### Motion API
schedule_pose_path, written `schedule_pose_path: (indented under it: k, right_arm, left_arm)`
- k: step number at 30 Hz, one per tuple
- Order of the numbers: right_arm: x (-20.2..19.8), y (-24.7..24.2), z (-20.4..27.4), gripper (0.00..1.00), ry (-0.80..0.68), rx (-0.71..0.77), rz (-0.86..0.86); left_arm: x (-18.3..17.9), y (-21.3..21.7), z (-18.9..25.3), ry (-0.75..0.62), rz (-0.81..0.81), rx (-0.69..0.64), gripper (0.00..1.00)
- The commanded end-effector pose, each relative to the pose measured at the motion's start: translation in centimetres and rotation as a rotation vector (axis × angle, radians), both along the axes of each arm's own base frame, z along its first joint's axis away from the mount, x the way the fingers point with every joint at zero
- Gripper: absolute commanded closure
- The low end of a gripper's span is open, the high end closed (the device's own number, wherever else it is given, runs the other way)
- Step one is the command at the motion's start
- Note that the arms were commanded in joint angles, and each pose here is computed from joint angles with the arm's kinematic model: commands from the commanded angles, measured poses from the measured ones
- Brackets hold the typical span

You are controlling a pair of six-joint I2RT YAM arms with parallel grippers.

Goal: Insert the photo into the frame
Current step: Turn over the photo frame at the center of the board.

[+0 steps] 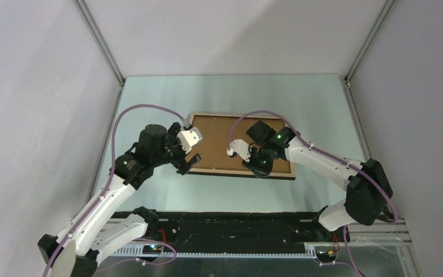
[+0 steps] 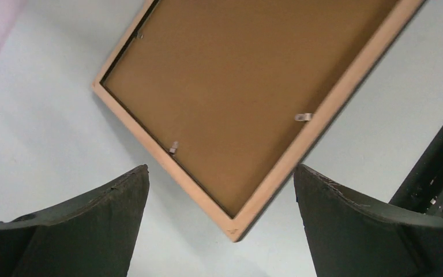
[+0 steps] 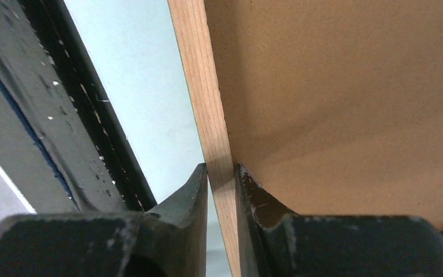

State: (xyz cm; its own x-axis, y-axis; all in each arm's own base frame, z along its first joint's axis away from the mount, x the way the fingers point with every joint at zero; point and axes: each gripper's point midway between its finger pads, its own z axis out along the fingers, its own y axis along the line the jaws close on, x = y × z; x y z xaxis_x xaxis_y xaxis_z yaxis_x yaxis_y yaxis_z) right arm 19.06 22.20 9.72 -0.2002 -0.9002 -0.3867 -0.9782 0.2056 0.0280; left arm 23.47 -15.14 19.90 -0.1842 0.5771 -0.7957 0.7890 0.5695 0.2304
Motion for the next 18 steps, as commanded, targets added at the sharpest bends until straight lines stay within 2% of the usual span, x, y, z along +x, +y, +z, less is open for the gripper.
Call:
schedule_pose_path:
  k: [1,3,7,12,18]
  right_arm:
    - [0.5,0.9,5.5,1.00,0.013,0.128,-0.015]
    - [0.8,1.0,7.0,1.00,0.031,0.162,-0.026]
    - [1.2,1.0,9.2,1.00,0.069,0.208,-0.049]
    - [2.0,1.1,11.2,1.00,0.104,0.248,-0.074]
    - [2.3,1.6,13.2,1.00,0.171,0.297,-0.081]
  left_arm:
    - [-0.2,-1.0,4.8,-0.181,-0.042,0.012,0.00]
    - [-0.7,-2.0,6.7,-0.219,-0.076,-0.009,0.00]
    - [-1.4,-3.6,6.8,-0.220,-0.151,0.044,0.00]
    - [-2.3,-6.1,3.9,-0.225,-0.286,0.181,0.00]
    - [-1.7,-7.6,1.4,-0.267,-0.353,0.369,0.01]
